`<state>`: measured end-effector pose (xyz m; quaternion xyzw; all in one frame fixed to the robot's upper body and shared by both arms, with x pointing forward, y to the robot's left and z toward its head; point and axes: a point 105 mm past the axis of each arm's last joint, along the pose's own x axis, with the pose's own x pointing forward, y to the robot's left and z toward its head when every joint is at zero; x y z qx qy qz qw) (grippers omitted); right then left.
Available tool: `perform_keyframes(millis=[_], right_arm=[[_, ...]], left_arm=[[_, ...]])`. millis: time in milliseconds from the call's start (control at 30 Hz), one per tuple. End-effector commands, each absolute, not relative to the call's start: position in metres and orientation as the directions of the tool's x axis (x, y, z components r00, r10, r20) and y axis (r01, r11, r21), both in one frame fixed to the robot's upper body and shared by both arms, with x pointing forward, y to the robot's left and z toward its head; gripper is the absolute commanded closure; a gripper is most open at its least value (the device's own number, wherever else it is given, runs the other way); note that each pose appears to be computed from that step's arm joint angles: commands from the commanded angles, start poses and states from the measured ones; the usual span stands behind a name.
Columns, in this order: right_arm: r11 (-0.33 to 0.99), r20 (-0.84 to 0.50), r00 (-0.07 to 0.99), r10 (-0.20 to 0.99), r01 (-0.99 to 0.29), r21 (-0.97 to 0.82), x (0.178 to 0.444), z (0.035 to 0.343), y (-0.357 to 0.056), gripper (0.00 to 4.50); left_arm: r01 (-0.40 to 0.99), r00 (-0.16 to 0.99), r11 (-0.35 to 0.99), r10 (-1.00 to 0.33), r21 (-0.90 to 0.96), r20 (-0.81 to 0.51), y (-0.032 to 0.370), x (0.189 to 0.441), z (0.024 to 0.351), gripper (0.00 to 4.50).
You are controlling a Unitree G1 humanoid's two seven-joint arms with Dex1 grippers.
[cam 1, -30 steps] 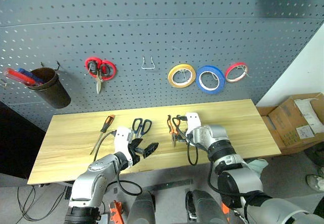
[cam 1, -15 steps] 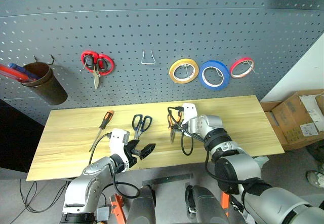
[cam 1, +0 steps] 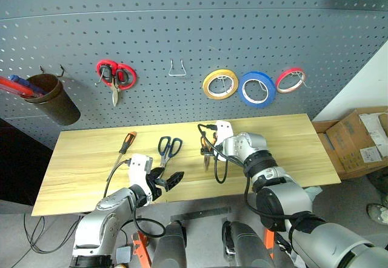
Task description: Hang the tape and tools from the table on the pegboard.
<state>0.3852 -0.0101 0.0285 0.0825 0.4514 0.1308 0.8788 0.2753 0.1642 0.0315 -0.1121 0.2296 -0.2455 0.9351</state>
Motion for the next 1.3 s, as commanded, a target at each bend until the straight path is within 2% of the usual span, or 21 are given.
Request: perform_keyframes(millis=[33,333,500,800,1300], right_arm=[[0.887,-0.702,0.544,0.46,-0.311,0.34,0.367,0.056,0.073,0.03],[0.886,-0.683,0.565,0.462,-0.332,0.324,0.364,0.058,0.092,0.03],[0.88,-0.622,0.646,0.442,-0.448,0.159,0.369,0.056,0.093,0.03],[0.85,-0.607,0.662,0.438,-0.525,0.04,0.367,0.044,0.085,0.03],[0.905,-0.729,0.582,0.359,-0.41,0.119,0.353,0.02,0.069,0.03]], left_arm=[[0.426,0.787,0.851,-0.516,-0.309,-0.337,0.163,0.275,0.043,0.0],[0.417,0.791,0.858,-0.505,-0.301,-0.345,0.166,0.271,0.044,0.0],[0.407,0.796,0.863,-0.495,-0.299,-0.347,0.168,0.268,0.044,0.0],[0.398,0.802,0.867,-0.487,-0.299,-0.345,0.168,0.27,0.045,0.0],[0.409,0.797,0.86,-0.5,-0.305,-0.34,0.165,0.272,0.045,0.0]])
